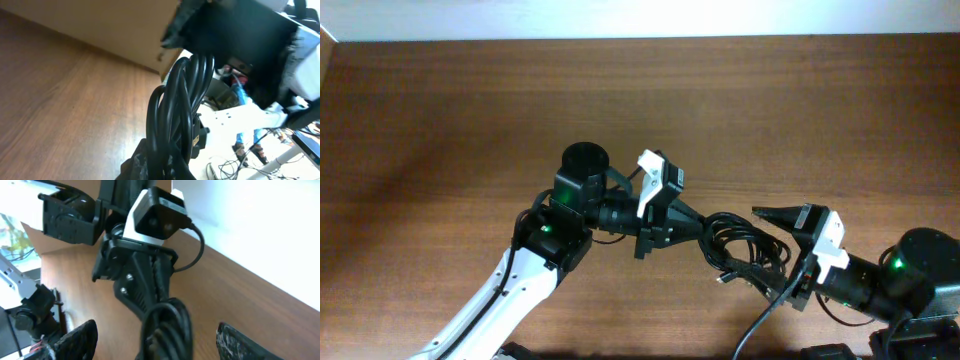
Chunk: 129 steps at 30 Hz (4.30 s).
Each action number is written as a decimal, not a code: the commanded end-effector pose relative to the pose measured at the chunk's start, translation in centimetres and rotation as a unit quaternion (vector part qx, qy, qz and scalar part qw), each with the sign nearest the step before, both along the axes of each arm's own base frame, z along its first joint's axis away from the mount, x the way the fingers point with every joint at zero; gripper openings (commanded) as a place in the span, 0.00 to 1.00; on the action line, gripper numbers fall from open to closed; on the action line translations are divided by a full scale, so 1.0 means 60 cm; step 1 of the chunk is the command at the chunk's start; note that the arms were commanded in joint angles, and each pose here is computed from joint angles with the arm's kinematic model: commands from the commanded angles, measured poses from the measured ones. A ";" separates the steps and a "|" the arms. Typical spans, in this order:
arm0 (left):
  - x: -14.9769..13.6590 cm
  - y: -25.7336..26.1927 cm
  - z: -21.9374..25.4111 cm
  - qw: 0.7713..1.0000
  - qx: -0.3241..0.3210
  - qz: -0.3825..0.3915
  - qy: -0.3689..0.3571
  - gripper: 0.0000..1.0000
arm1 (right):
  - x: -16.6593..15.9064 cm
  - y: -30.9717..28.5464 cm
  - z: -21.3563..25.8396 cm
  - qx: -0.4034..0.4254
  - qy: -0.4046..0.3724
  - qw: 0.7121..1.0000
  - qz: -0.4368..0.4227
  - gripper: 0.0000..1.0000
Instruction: Untangle cables
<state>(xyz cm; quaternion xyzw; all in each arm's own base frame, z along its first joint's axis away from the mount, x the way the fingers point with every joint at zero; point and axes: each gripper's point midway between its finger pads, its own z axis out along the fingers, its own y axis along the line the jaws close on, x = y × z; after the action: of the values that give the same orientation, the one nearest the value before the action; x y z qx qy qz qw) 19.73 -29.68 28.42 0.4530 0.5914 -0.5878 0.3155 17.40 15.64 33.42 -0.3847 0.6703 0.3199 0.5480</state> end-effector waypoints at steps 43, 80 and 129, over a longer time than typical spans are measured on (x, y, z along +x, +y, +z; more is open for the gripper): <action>0.250 0.246 -0.134 0.835 0.122 0.476 0.249 0.00 | -0.001 0.011 -0.022 0.004 0.053 0.998 0.029 0.04; 0.128 0.029 -0.120 0.893 0.142 0.352 0.244 0.00 | 0.029 0.035 0.049 0.089 0.051 0.992 0.079 0.30; 0.079 0.053 0.056 0.977 0.009 0.208 -0.045 0.00 | 0.021 0.000 -0.102 -0.017 0.197 0.980 -0.015 0.44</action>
<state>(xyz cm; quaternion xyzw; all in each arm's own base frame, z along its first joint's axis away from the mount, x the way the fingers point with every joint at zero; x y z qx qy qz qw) 24.88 -26.57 30.30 0.3512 0.6758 -0.4710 0.4451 19.56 14.84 26.21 -0.2875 0.8003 0.3449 0.3972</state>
